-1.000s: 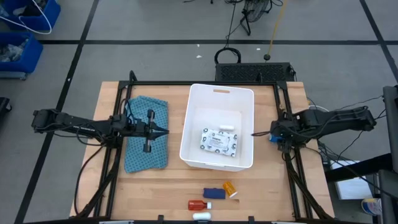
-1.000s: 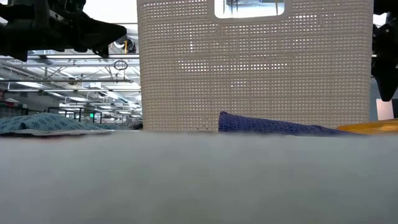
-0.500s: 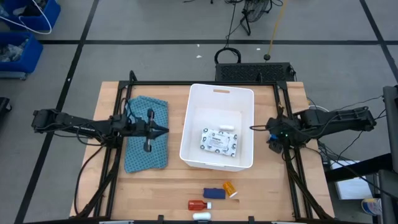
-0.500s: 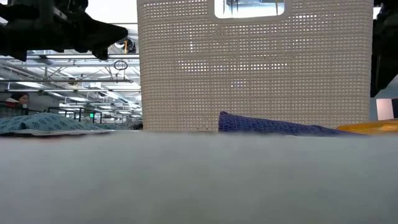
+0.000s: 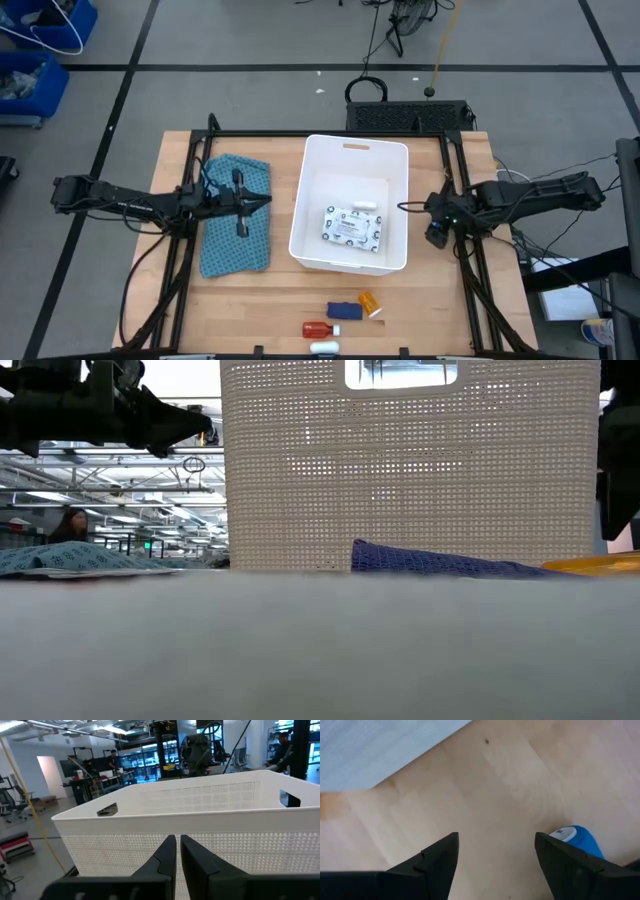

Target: Pick & place medical supplies in basket/bin

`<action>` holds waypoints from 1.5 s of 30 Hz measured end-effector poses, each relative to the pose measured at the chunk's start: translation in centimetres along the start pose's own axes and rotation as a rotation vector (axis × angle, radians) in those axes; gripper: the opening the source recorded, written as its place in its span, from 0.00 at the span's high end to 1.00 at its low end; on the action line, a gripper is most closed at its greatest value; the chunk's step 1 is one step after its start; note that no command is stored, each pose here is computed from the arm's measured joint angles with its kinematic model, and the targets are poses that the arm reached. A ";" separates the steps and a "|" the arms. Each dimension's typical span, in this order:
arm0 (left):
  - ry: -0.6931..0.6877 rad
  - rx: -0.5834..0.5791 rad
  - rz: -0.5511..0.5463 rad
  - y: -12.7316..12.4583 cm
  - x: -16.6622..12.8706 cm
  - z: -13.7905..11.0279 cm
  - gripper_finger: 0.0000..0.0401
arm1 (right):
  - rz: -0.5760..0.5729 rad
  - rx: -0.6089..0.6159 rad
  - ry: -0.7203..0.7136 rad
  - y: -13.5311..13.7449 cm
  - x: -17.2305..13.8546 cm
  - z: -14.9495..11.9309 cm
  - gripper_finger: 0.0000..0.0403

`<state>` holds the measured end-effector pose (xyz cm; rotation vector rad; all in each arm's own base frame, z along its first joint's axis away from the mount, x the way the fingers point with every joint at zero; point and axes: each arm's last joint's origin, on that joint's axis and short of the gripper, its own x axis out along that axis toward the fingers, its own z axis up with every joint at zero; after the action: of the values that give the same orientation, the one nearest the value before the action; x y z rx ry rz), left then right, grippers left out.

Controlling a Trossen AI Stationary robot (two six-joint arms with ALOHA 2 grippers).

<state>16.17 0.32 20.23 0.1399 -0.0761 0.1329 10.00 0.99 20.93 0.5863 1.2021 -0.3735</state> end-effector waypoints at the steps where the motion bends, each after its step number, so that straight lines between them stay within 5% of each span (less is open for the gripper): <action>1: 0.000 0.000 0.000 0.0 0.0 0.0 0.92 | 0.000 0.015 0.003 0.0 0.0 0.0 0.37; 14: 0.002 0.084 0.000 0.0 0.0 0.0 0.92 | 0.050 0.117 0.188 0.5 0.9 0.7 0.37; 24: 0.001 0.112 0.001 0.0 0.0 0.0 0.92 | -0.169 0.039 0.191 1.0 0.1 3.0 0.37; 28: 0.000 0.114 0.001 0.0 0.0 0.0 0.92 | -0.239 0.044 0.298 0.7 -0.4 3.1 0.37; 45: 0.003 0.114 0.001 0.0 0.0 0.0 0.92 | -0.229 0.071 0.365 0.8 0.6 3.9 0.37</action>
<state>16.17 0.34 20.20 0.2535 -0.0656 0.1389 13.62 -0.73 21.52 0.5958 1.6191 -0.5189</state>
